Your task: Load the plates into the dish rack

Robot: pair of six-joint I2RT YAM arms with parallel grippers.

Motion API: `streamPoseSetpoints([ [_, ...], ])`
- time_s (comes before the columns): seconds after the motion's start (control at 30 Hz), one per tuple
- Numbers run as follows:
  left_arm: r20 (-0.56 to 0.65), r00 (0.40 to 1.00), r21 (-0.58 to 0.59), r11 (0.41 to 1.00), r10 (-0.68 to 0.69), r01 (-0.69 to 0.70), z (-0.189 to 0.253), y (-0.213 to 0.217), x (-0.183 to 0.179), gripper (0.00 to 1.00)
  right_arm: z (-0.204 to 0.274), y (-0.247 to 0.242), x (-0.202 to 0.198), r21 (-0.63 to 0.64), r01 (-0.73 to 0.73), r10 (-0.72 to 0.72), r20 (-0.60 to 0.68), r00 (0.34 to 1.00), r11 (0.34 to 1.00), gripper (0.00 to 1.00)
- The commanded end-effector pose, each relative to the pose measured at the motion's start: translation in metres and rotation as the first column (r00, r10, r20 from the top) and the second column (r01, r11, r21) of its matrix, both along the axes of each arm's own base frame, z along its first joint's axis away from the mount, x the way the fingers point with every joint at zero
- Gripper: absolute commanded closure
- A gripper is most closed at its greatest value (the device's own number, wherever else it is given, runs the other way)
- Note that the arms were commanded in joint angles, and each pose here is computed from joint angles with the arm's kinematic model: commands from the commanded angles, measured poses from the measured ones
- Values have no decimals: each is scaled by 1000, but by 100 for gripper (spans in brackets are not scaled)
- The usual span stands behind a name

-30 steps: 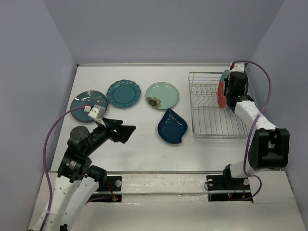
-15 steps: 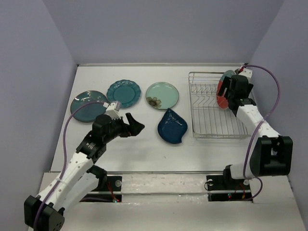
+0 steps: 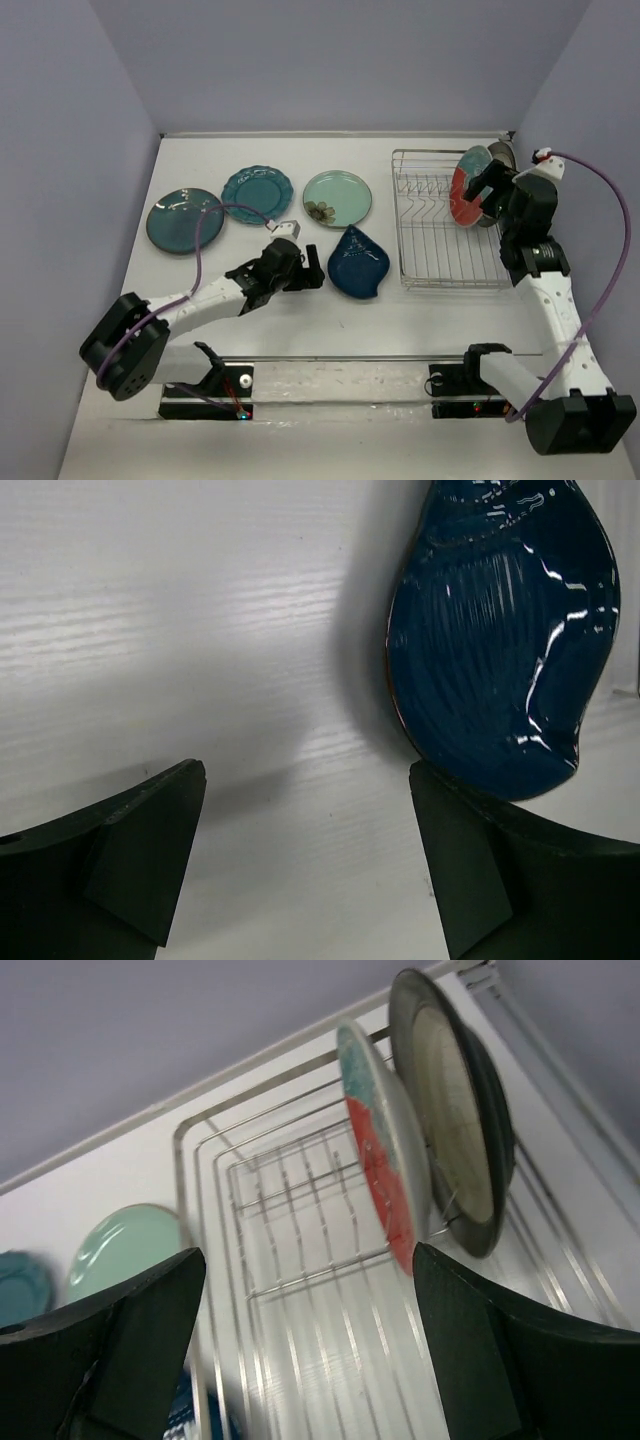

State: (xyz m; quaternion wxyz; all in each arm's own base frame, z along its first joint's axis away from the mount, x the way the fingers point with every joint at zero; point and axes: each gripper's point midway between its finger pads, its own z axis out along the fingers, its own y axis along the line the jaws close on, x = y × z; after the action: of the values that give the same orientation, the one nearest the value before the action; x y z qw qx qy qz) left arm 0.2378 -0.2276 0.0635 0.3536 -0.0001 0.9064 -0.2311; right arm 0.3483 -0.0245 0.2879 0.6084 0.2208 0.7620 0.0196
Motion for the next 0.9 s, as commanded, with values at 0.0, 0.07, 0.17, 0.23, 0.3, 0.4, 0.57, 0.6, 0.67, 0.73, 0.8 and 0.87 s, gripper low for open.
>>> streamPoseSetpoints([
  [0.0,128,990,-21,999,52,-49,26,-24,47,7,1,45,-25,127,-220,210,88,974,967,12],
  [0.07,127,991,-27,999,40,-37,29,-35,54,9,-1,55,-32,144,-271,257,110,960,952,12],
  [0.17,117,993,-40,999,15,-10,25,-51,61,12,-13,68,-42,172,-331,315,112,942,928,13],
  [0.23,101,995,-36,999,1,2,15,-59,62,16,-26,78,-46,193,-371,359,98,928,908,13],
  [0.3,95,995,-28,1000,-4,7,12,-65,68,21,-33,81,-47,203,-387,375,99,922,899,13],
  [0.4,59,998,14,1000,-19,18,-10,-72,71,38,-44,88,-50,221,-417,407,91,909,882,13],
  [0.57,45,999,63,998,-17,14,-25,-66,68,60,-30,108,-63,268,-513,490,154,858,815,15],
  [0.6,41,999,69,997,-20,18,-27,-65,67,67,-25,116,-68,281,-545,519,167,838,790,15],
  [0.67,34,999,80,997,-23,20,-31,-61,62,87,-20,120,-72,285,-566,537,179,824,774,15],
  [0.73,57,998,62,998,-10,7,-20,-57,61,94,-14,126,-76,287,-596,567,186,803,750,17],
  [0.8,86,996,29,1000,-4,2,-3,-51,54,94,-11,134,-83,287,-630,606,180,775,721,17],
  [0.87,96,995,17,1000,-4,3,5,-41,45,94,-11,141,-89,294,-656,636,174,752,695,17],
])
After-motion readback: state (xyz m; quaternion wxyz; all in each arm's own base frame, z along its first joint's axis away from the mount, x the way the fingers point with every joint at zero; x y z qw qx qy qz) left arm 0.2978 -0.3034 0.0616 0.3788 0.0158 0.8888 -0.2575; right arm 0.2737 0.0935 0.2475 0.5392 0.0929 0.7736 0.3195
